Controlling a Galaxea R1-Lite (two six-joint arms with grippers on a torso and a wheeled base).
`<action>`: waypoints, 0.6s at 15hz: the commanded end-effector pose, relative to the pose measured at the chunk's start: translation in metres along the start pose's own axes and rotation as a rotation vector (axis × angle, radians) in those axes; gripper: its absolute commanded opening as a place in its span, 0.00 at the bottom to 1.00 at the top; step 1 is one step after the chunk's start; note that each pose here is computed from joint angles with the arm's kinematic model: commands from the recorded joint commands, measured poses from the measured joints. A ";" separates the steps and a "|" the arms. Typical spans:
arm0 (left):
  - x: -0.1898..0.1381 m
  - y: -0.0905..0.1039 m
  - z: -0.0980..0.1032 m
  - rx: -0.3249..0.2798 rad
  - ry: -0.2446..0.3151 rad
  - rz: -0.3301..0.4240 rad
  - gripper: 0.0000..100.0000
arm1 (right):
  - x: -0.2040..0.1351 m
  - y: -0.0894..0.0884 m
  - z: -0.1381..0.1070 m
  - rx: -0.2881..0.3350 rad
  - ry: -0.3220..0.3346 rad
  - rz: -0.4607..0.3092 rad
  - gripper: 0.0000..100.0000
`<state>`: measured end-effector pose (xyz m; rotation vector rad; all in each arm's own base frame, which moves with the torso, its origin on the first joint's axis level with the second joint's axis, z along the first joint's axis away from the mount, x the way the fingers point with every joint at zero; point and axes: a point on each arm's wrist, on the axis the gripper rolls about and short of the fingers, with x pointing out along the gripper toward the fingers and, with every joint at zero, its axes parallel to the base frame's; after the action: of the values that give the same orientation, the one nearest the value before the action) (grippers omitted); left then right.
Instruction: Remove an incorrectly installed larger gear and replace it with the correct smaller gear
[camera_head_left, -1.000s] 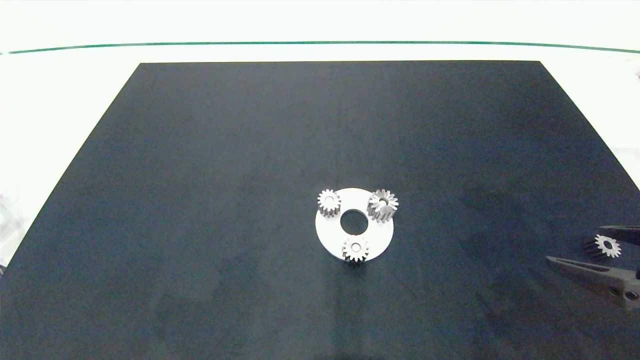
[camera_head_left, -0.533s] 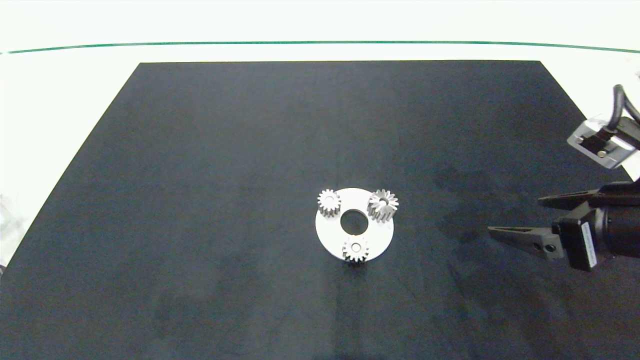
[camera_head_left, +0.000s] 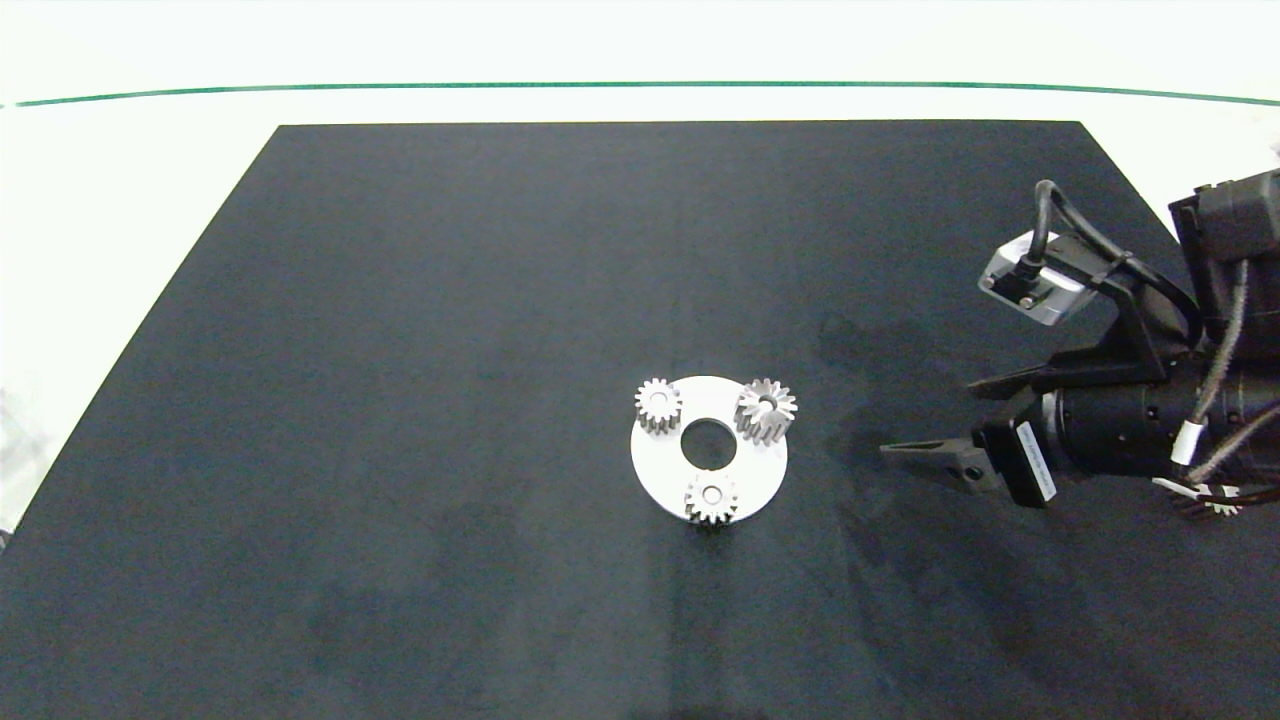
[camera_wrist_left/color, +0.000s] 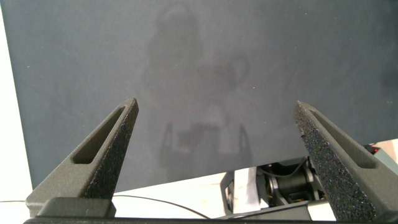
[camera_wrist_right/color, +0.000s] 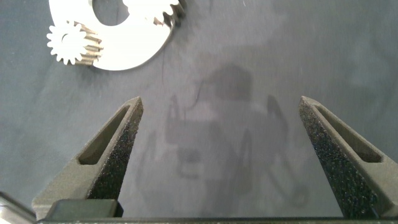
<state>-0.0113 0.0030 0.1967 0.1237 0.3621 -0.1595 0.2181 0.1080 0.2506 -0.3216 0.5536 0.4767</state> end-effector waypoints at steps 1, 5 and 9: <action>-0.001 0.000 0.000 -0.007 -0.003 -0.007 1.00 | 0.021 0.006 0.009 -0.051 0.020 0.022 1.00; -0.001 0.000 -0.001 -0.020 -0.001 -0.007 1.00 | 0.045 0.019 0.025 -0.098 0.025 0.035 1.00; -0.001 0.000 -0.001 -0.028 -0.003 -0.008 1.00 | 0.062 0.034 0.038 -0.131 0.025 0.028 1.00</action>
<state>-0.0117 0.0031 0.1967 0.0949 0.3621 -0.1629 0.2570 0.1643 0.2460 -0.4325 0.5384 0.5231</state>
